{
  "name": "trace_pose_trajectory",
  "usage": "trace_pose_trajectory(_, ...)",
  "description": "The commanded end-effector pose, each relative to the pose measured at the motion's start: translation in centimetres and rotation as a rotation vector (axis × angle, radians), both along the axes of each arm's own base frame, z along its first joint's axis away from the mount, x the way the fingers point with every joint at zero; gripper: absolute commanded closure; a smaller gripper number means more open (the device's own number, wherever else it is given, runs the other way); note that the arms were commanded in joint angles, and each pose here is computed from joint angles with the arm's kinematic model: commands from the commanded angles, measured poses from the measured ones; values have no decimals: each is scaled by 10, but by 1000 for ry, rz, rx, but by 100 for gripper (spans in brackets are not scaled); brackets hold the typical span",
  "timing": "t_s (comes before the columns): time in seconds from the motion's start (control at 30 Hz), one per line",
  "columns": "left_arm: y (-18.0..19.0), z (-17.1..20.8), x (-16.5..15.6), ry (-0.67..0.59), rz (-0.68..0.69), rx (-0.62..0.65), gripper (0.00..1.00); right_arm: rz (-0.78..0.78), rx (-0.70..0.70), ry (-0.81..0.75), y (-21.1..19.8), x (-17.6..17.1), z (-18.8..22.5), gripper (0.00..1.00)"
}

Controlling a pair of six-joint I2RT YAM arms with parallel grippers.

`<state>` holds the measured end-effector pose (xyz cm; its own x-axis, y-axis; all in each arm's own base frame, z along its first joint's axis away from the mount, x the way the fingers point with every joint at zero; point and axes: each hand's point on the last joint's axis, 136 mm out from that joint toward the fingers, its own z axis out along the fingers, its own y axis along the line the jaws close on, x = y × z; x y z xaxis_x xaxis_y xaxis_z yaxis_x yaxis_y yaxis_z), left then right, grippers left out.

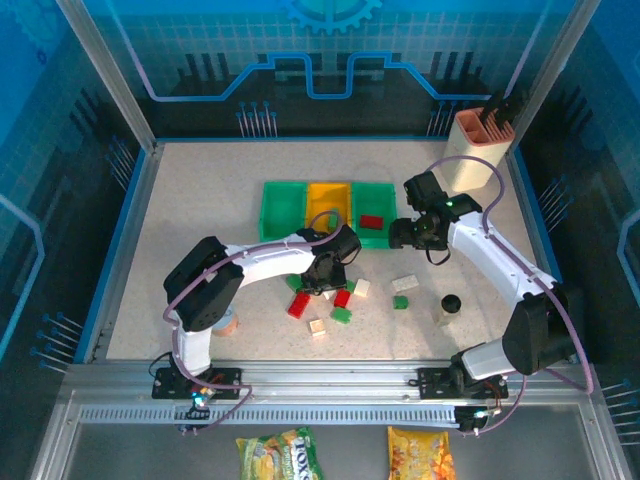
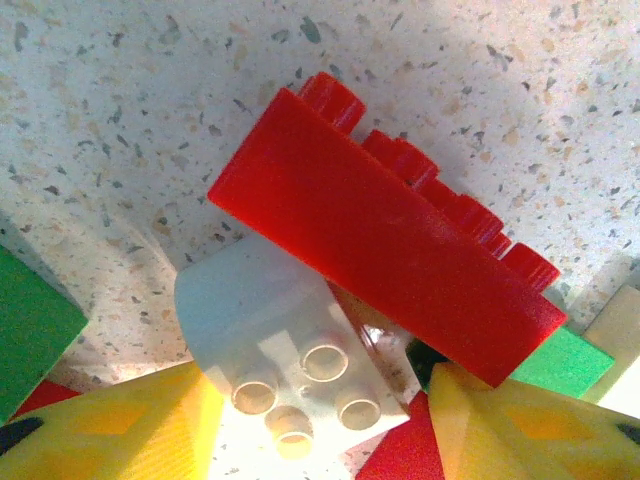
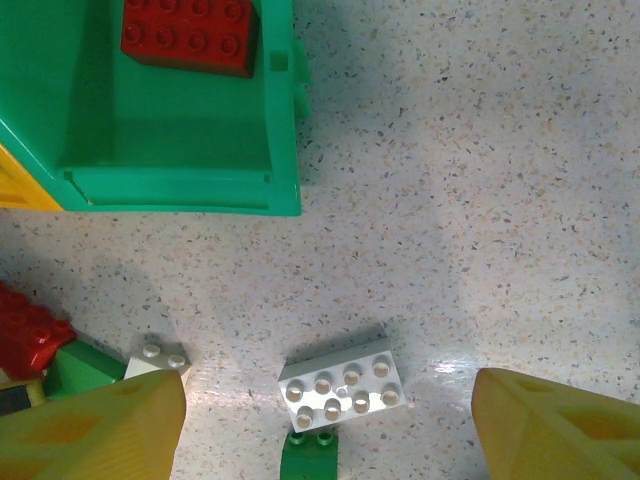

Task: Sort the legos into containers by color
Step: Pick up the lego from the center of the table.

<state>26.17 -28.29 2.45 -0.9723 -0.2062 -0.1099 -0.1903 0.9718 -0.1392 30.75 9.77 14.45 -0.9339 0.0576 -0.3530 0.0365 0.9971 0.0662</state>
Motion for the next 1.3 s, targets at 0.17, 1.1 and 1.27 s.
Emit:
trace_pose_trajectory(0.17, 29, -18, -13, 51, 28, 73, 46, 5, -7, 24, -1, -8, -4, 24)
trace_pose_trajectory(1.1, 31, 27, -5, -36, -21, 47, 65, -4, -8, 32, 1, -9, -4, 24)
trace_pose_trajectory(1.27, 36, 50, 2, -66, -38, 33, 65, -6, -7, 29, 1, -9, -3, 24)
